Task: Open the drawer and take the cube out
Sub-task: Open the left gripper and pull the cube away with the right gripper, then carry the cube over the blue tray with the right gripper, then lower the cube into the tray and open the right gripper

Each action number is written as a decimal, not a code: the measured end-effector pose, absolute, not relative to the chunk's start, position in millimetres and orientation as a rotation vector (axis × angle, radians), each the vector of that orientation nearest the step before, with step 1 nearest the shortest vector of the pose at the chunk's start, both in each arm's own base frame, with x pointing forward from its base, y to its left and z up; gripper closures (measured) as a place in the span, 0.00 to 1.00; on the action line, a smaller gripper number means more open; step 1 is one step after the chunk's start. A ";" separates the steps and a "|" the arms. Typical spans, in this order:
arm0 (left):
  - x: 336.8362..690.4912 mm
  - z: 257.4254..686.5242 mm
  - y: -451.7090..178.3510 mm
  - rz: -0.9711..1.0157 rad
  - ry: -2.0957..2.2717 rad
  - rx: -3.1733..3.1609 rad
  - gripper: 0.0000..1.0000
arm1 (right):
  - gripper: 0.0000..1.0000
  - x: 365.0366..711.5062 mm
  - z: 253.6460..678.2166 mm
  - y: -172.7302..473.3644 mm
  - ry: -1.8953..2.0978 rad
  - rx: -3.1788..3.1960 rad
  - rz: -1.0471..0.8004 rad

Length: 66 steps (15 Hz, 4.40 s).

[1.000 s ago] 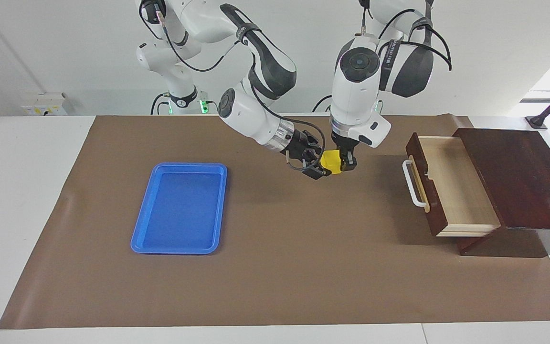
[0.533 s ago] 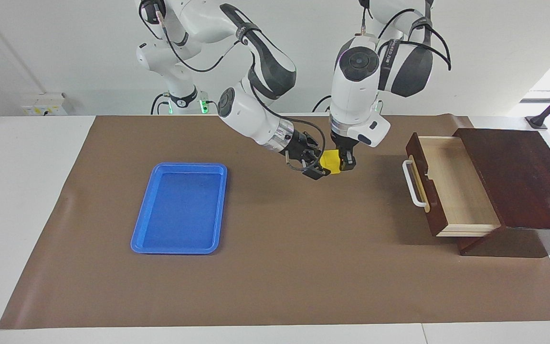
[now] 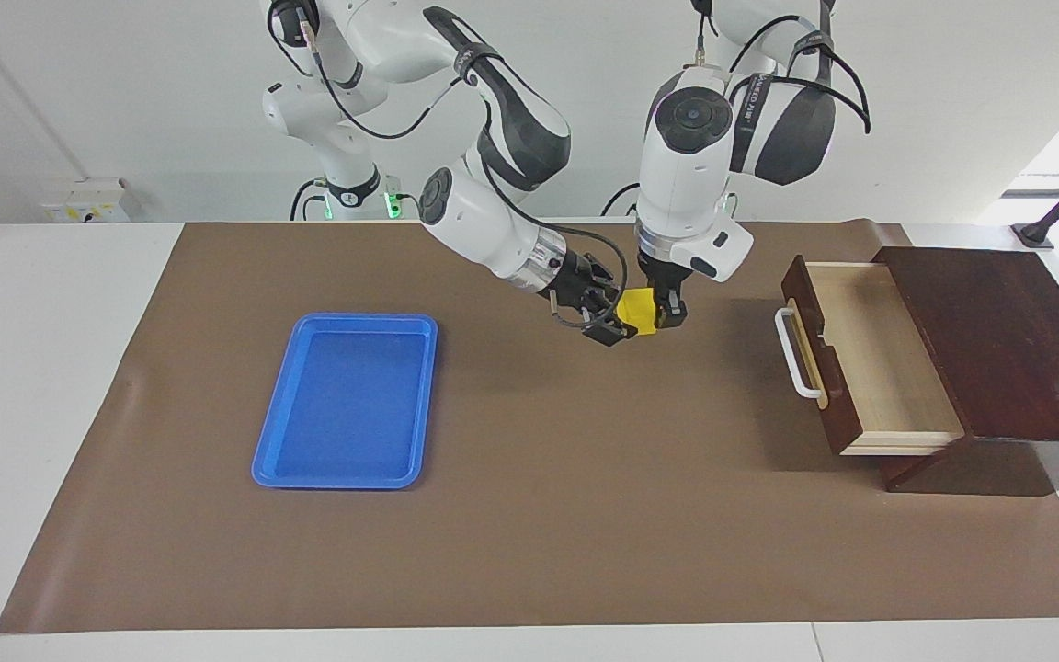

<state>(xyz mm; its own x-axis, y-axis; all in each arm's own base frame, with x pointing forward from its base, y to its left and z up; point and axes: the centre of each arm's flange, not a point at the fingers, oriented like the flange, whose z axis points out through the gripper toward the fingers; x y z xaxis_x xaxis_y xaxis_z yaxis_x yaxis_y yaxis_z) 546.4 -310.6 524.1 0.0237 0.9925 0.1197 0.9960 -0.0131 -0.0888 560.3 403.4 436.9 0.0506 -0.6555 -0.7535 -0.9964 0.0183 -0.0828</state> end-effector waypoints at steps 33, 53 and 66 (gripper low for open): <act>578.3 526.7 -258.7 -0.042 -2.136 -2.143 0.00 | 0.41 604.9 436.2 325.2 1.720 -1.670 0.749; 601.8 474.8 -109.1 -0.062 -2.077 -2.233 0.00 | 0.41 592.1 313.3 -13.5 1.712 -1.814 0.680; 583.1 449.1 -38.3 -0.078 -2.000 -2.311 0.00 | 0.41 555.9 260.2 -49.7 1.729 -1.811 0.598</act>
<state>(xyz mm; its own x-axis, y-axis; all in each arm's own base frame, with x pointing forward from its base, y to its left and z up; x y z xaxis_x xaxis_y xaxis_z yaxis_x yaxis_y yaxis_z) 583.1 -38.3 449.1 0.1444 0.9851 0.0934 0.9894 -0.1421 -0.0306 555.9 -49.7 260.2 0.0688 -0.7461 -0.6623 -0.9958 -0.0116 -0.0903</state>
